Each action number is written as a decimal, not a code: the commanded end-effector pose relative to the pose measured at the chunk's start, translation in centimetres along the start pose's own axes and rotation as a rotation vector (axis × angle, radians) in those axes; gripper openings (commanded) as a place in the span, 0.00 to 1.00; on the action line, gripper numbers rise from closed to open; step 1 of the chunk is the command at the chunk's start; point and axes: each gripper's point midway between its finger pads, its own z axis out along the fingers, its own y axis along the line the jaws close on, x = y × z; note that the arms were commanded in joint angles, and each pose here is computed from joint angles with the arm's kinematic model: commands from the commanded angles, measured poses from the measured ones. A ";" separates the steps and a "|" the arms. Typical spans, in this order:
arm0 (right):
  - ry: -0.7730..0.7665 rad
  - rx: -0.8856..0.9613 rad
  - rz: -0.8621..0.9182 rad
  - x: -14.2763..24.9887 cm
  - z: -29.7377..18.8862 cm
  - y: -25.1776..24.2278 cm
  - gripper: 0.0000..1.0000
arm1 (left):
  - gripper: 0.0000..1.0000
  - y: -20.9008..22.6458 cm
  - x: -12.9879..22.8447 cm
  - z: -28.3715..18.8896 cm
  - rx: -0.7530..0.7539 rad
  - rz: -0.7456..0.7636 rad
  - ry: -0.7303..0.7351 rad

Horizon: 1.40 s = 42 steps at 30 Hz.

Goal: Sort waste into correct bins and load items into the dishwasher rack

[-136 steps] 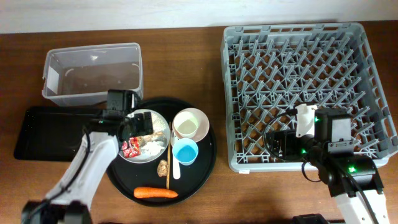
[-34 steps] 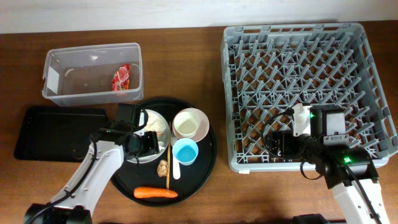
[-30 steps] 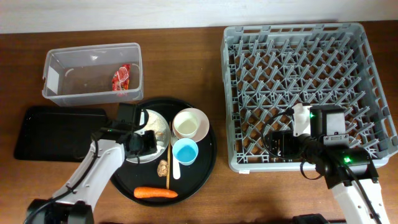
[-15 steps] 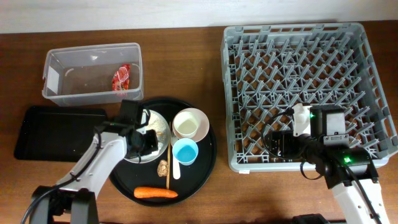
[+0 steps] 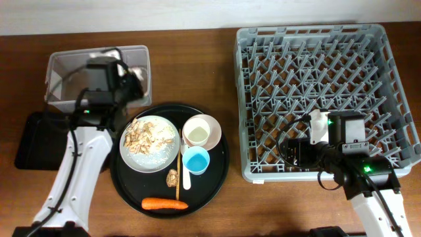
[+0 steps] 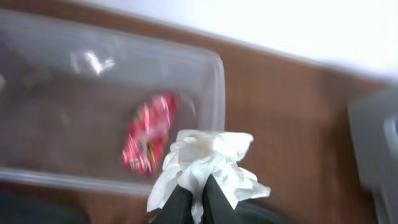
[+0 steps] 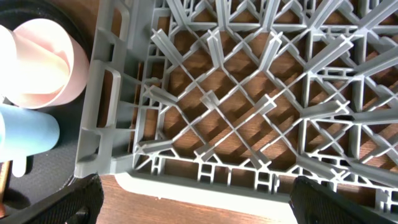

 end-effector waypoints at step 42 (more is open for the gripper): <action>-0.001 -0.027 0.004 -0.2 -0.4 0.6 0.99 | 0.74 -7.7 15.4 -5.0 0.228 0.203 0.603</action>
